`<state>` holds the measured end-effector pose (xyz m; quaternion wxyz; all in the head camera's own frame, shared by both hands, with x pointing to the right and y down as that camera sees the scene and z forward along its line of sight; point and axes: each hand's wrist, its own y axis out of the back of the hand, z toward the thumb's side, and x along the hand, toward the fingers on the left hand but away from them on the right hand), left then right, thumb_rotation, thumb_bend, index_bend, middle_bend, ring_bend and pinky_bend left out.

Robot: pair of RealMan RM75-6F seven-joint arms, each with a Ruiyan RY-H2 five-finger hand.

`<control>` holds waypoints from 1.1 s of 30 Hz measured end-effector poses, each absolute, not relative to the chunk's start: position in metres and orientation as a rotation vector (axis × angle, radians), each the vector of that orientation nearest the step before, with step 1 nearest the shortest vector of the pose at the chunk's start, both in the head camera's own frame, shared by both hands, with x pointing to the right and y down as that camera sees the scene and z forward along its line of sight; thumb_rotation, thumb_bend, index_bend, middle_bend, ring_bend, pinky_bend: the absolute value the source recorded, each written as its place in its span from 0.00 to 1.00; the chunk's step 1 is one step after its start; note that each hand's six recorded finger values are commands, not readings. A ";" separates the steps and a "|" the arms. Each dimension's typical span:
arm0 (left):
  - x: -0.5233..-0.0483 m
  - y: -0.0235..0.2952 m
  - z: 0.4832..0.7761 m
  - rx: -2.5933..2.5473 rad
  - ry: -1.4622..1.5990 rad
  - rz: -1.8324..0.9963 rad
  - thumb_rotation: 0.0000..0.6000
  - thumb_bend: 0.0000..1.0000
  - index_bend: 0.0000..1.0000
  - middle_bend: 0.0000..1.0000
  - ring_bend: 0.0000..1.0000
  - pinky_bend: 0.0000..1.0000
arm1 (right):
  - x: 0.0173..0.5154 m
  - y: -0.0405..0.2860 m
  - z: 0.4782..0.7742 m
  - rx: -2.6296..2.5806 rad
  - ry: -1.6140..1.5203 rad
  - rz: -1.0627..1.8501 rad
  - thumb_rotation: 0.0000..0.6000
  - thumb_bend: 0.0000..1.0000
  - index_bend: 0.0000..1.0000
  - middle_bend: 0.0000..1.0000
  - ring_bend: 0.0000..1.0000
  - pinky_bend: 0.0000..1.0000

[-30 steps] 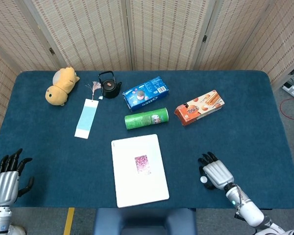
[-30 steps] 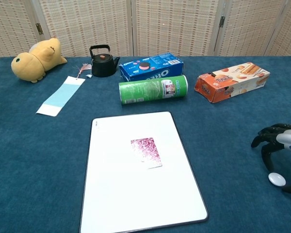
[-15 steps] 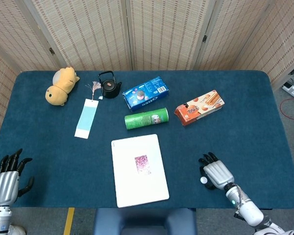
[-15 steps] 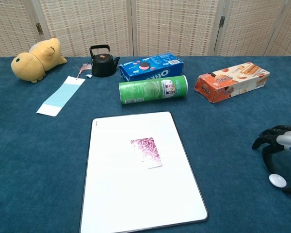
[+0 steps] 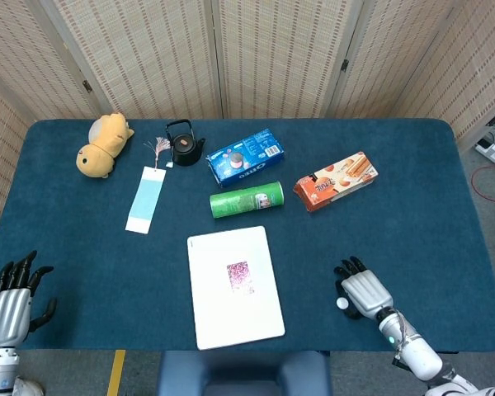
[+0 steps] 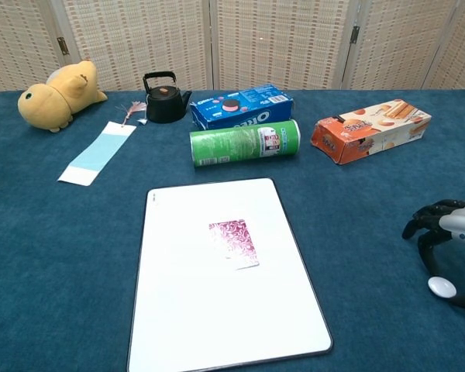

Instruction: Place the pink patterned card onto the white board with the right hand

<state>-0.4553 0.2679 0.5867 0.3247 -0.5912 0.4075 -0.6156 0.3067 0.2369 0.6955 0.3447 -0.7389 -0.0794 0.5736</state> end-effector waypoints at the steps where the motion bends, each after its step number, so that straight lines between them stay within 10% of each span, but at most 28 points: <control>1: -0.456 0.268 0.587 -1.550 1.070 -1.615 1.00 0.44 0.26 0.06 0.10 0.00 | 0.306 0.236 0.695 -1.919 -0.209 1.488 0.91 0.36 0.51 0.21 0.07 0.03; 33: -0.461 0.270 0.585 -1.539 1.080 -1.623 1.00 0.44 0.26 0.06 0.10 0.00 | 0.093 0.174 0.691 -2.014 -0.144 1.167 0.91 0.36 0.51 0.20 0.07 0.03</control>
